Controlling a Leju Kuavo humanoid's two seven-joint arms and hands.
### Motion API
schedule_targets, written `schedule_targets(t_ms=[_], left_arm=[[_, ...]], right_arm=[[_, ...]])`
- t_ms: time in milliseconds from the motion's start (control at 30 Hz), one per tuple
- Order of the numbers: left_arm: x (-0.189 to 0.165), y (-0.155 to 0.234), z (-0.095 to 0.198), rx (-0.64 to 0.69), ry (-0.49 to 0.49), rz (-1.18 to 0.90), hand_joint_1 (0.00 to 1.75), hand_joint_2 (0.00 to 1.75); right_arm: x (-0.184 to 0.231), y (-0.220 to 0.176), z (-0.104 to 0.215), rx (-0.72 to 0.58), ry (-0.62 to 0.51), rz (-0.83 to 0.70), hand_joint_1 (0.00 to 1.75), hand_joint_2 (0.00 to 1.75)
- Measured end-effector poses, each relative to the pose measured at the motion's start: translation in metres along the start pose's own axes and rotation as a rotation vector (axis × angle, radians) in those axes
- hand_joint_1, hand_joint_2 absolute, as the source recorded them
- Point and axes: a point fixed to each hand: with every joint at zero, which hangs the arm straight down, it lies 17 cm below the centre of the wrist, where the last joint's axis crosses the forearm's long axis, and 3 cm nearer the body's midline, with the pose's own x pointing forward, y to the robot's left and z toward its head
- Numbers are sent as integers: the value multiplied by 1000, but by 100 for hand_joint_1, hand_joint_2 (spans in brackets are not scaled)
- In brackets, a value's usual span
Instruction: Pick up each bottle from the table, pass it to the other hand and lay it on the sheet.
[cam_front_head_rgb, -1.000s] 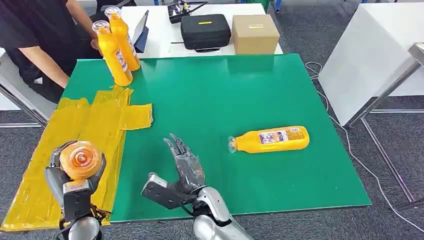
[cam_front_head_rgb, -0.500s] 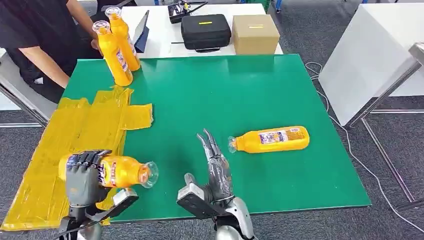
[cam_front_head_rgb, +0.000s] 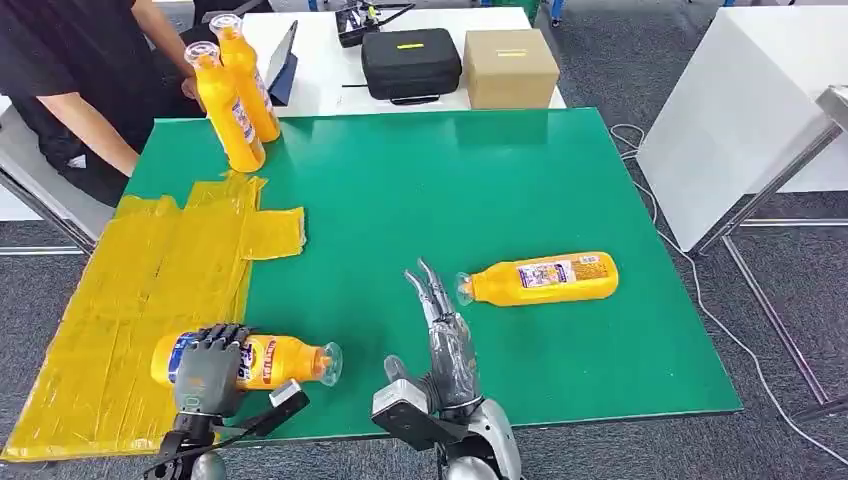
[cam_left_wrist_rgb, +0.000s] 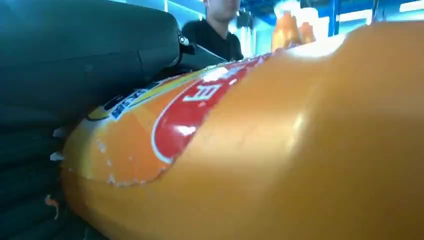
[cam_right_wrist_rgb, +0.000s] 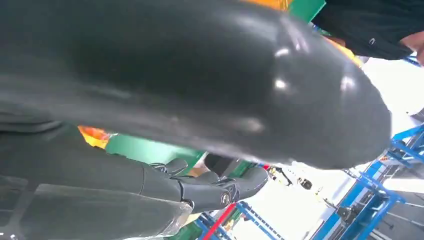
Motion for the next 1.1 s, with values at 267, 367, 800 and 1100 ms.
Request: schedule_targets(t_ms=[267,367,800,1100], left_arm=[[-10,-30,-16,-88,28,-38,0,0],[-22,-47,-20,-147,58,-67,0,0],[-35,-59,-20,-198,18,-59,0,0],[-20,-22,-22,-25,-16,180,0,0]], right_arm=[[4,3,1,26,-14,-17,0,0],[8,2,0,23,-24,-21,0,0],[7,1,3,28,-33,-13,0,0],[6,3,6,38,-27,10,0,0]])
